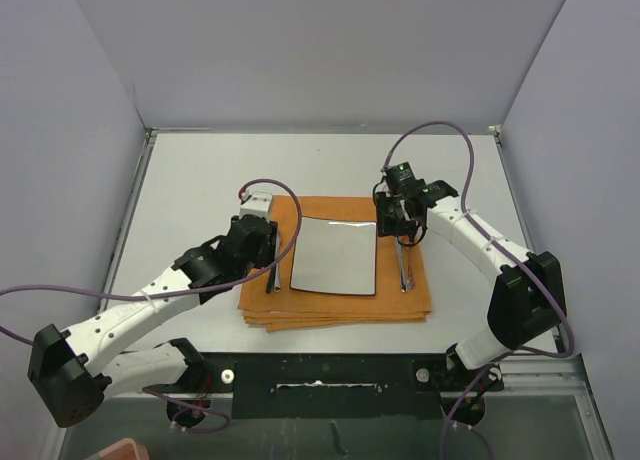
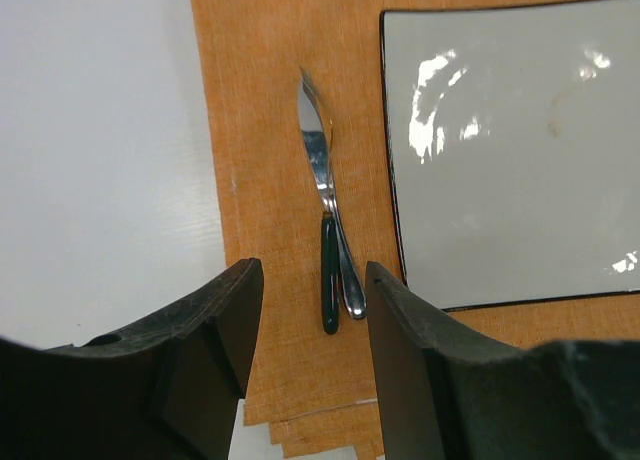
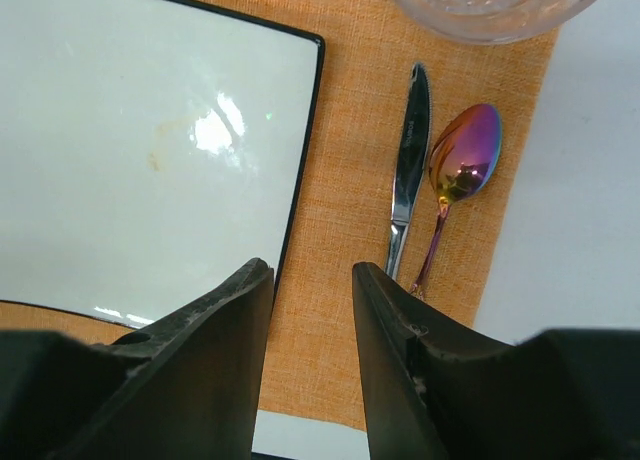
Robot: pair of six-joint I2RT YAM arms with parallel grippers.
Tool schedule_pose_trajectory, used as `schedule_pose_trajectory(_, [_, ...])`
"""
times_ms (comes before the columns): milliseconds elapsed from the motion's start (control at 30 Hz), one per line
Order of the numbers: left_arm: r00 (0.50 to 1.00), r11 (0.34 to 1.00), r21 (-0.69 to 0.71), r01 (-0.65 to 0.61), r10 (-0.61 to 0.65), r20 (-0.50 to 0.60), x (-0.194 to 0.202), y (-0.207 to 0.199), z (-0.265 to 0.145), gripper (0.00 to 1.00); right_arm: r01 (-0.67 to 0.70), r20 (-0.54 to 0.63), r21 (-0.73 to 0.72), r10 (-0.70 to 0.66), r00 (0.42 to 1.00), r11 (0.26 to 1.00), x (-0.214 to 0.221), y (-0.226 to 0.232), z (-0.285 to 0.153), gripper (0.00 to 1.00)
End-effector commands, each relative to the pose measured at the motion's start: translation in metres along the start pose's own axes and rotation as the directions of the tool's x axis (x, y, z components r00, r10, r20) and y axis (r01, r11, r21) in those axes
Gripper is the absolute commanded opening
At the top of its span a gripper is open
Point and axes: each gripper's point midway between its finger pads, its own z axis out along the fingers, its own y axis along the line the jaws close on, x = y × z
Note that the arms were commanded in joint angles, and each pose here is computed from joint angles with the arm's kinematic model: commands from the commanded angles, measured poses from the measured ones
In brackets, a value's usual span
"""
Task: Set the dinner table for one person
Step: Adjust the knife on the napkin, then adjust the plate on the napkin.
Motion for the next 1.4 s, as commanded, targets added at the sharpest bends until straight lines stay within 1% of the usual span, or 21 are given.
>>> schedule_pose_trajectory(0, [0.994, 0.989, 0.116, 0.094, -0.088, -0.058, 0.012, -0.027, 0.014, 0.44, 0.019, -0.042, -0.052, -0.021, 0.999, 0.998, 0.012, 0.008, 0.003, 0.39])
schedule_pose_trajectory(233, [0.982, 0.980, 0.146, 0.139, -0.117, -0.146, 0.042, -0.039, 0.025, 0.44, 0.001, -0.106, -0.058, -0.007, 0.994, 0.998, 0.034, 0.008, 0.021, 0.38])
schedule_pose_trajectory(333, [0.974, 0.972, 0.158, 0.173, -0.145, -0.174, 0.056, -0.042, 0.028, 0.44, -0.006, -0.122, -0.056, -0.001, 0.993, 0.998, 0.039, 0.008, 0.024, 0.38])
schedule_pose_trajectory(467, [0.961, 0.950, 0.219, 0.224, -0.178, -0.210, 0.069, -0.058, 0.034, 0.44, -0.021, -0.130, -0.056, 0.013, 0.991, 0.998, 0.042, 0.009, 0.029, 0.38])
schedule_pose_trajectory(600, [0.945, 0.947, 0.216, 0.240, -0.177, -0.274, 0.087, -0.070, 0.043, 0.44, -0.029, -0.143, -0.061, 0.020, 0.990, 0.998, 0.045, 0.013, 0.033, 0.38])
schedule_pose_trajectory(767, [0.942, 0.940, 0.238, 0.246, -0.173, -0.287, 0.091, -0.082, 0.048, 0.44, -0.029, -0.144, -0.060, 0.020, 0.989, 0.998, 0.046, 0.014, 0.033, 0.38])
schedule_pose_trajectory(1000, [0.940, 0.943, 0.232, 0.240, -0.166, -0.298, 0.096, -0.085, 0.054, 0.43, -0.030, -0.146, -0.055, 0.022, 0.989, 0.998, 0.048, 0.013, 0.031, 0.37])
schedule_pose_trajectory(1367, [0.947, 0.974, 0.130, 0.188, -0.145, -0.286, 0.105, -0.056, 0.052, 0.43, -0.033, -0.162, -0.078, 0.020, 0.987, 0.996, 0.053, 0.018, 0.035, 0.36])
